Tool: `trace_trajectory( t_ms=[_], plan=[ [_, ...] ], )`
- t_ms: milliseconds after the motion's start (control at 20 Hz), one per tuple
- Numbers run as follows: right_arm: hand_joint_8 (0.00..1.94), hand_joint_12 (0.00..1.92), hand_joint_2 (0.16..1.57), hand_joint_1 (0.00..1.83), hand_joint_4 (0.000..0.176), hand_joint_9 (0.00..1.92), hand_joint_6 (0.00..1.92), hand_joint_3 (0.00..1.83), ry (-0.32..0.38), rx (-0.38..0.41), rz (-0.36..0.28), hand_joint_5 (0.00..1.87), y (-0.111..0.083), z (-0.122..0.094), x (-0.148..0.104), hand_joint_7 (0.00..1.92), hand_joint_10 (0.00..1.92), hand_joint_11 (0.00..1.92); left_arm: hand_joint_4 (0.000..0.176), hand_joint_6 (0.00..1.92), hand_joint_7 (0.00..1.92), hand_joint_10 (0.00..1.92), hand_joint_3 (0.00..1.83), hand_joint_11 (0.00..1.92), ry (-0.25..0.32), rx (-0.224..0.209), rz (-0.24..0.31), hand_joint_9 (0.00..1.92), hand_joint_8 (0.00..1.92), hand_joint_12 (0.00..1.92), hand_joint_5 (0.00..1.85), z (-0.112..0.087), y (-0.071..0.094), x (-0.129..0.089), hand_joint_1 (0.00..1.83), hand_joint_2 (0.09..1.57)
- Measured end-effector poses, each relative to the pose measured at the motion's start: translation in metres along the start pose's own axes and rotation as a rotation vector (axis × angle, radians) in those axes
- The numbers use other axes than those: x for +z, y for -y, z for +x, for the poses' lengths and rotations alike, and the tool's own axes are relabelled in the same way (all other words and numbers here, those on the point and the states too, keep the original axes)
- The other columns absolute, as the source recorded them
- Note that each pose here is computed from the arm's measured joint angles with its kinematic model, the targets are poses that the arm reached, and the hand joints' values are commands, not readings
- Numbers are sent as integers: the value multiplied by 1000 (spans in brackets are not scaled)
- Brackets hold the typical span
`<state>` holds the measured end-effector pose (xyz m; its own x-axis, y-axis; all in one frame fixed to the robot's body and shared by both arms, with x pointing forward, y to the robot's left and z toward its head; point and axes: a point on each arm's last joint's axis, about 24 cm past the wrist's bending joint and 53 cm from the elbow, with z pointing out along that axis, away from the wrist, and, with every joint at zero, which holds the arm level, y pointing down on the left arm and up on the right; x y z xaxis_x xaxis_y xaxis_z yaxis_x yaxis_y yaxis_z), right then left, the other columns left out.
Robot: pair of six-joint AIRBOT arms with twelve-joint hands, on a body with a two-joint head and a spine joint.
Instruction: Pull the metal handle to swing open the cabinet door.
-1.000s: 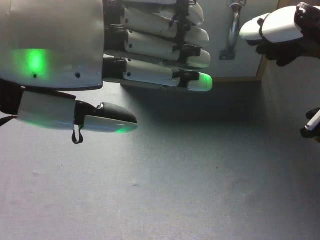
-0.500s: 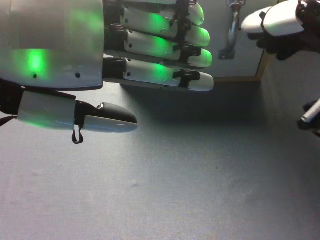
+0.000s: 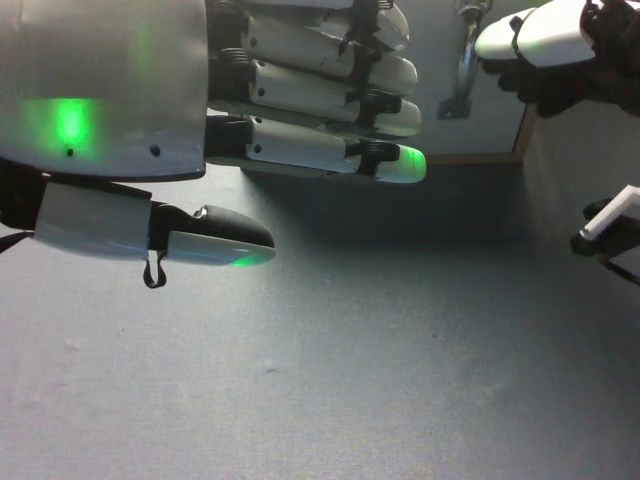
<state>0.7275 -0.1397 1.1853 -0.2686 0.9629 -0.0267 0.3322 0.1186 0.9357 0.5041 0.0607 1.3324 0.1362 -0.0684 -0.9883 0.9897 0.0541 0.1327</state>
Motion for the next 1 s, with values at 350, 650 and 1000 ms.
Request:
trace_trajectory(
  t_ms=[350, 650, 1000],
  plan=[
    [3, 855, 1571, 0, 0, 314, 1, 117, -17, 60, 34, 334, 9, 4, -4, 343, 3, 0, 0, 1, 387, 2, 0, 6, 0, 0, 0, 364, 2, 766, 352, 0, 0, 0, 0, 1513],
    [2, 878, 1571, 0, 0, 322, 3, 98, -32, 60, 30, 343, 8, 8, -4, 351, 3, 0, 0, 0, 383, 0, 0, 0, 0, 0, 1, 360, 0, 763, 349, 0, 0, 0, 0, 1512],
    [2, 899, 1571, 0, 0, 325, 4, 94, -18, 80, 25, 349, 6, 2, 2, 355, 3, 0, 0, 0, 387, 1, 0, 6, 0, -1, 0, 364, 1, 761, 349, 0, 0, 0, 0, 1511]
  ],
)
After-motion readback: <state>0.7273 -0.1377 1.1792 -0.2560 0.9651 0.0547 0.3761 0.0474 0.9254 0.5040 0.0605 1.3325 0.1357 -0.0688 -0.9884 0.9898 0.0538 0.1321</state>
